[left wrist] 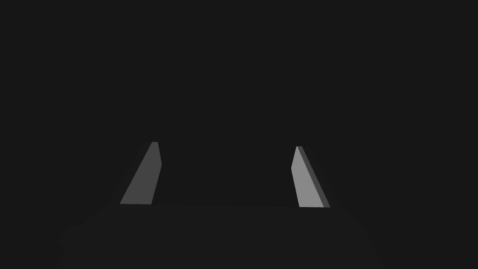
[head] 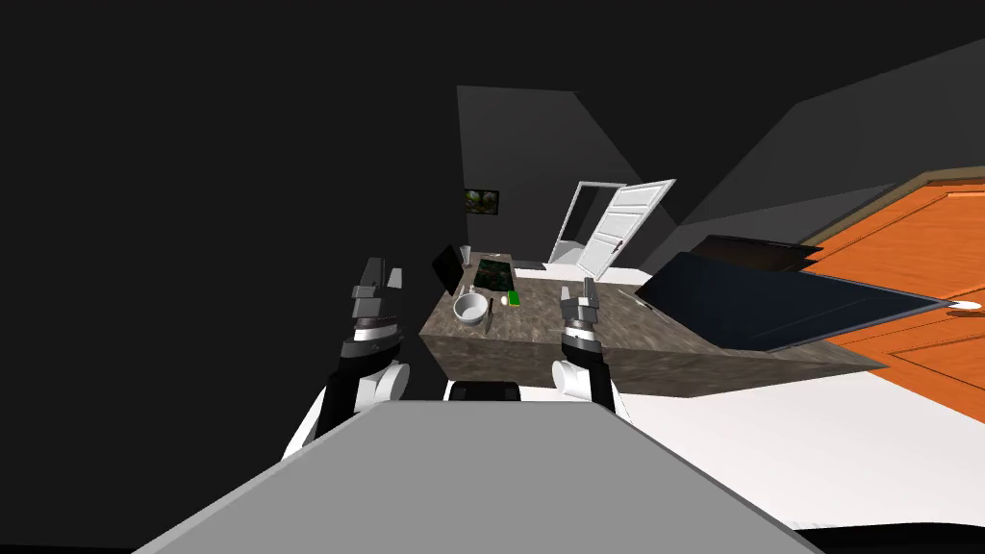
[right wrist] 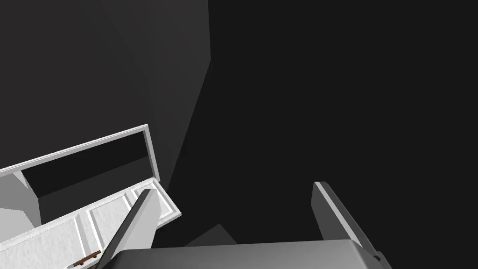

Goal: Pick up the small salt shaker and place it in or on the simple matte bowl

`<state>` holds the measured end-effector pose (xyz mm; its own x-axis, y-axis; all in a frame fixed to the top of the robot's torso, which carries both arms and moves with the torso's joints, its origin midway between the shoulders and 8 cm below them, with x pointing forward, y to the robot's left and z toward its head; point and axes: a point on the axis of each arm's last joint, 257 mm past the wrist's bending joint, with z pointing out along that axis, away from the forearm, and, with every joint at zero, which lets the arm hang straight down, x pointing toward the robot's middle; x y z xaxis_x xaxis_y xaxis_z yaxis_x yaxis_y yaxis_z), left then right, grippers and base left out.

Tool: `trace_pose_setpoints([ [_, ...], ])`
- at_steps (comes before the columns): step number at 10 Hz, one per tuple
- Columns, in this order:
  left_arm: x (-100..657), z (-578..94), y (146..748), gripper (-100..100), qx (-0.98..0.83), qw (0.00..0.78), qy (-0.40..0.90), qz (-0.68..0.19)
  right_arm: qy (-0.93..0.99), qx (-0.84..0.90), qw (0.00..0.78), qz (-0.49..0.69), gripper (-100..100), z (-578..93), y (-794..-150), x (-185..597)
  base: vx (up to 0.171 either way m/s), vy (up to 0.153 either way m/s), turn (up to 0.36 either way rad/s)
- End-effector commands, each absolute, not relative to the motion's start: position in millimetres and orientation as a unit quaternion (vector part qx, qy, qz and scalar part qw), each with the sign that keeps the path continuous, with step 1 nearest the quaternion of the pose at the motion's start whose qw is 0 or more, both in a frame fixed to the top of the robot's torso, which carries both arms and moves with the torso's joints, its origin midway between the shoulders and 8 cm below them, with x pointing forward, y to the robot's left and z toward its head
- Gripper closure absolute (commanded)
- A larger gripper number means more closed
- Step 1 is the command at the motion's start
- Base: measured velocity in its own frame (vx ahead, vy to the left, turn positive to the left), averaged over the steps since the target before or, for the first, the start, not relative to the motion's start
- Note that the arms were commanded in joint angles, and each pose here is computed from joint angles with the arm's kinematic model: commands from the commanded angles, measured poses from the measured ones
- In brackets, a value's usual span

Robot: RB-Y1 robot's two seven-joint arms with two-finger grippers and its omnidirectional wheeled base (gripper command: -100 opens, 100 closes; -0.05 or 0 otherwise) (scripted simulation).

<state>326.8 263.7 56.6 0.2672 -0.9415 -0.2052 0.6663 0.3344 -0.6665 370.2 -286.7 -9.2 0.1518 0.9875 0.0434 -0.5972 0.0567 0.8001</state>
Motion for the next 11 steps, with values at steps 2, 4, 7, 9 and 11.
trace_pose_setpoints([
  [2,334.3,45.6,264.5,-100,-0.230,0.754,0.324,-0.522,0.277,0.352,0.672,0.589,0,-9.2,-286.7,370.2,-0.034,-0.018,-0.072],
  [4,344.0,29.6,268.9,-100,-0.233,0.744,0.357,-0.513,0.277,0.352,0.672,0.590,0,-9.2,-286.6,370.2,-0.078,-0.059,-0.180],
  [7,361.9,-4.8,282.7,-100,-0.249,0.723,0.419,-0.490,0.277,0.352,0.672,0.590,0,-9.2,-286.6,370.2,-0.096,-0.070,-0.164],
  [9,372.7,-30.9,297.2,-100,-0.263,0.706,0.460,-0.469,0.277,0.352,0.672,0.590,0,-9.2,-286.6,370.2,-0.101,-0.088,-0.249],
  [11,379.3,-47.8,306.7,-100,-0.272,0.695,0.488,-0.453,0.277,0.352,0.672,0.590,0,-9.2,-286.6,370.2,-0.092,-0.075,-0.170],
])
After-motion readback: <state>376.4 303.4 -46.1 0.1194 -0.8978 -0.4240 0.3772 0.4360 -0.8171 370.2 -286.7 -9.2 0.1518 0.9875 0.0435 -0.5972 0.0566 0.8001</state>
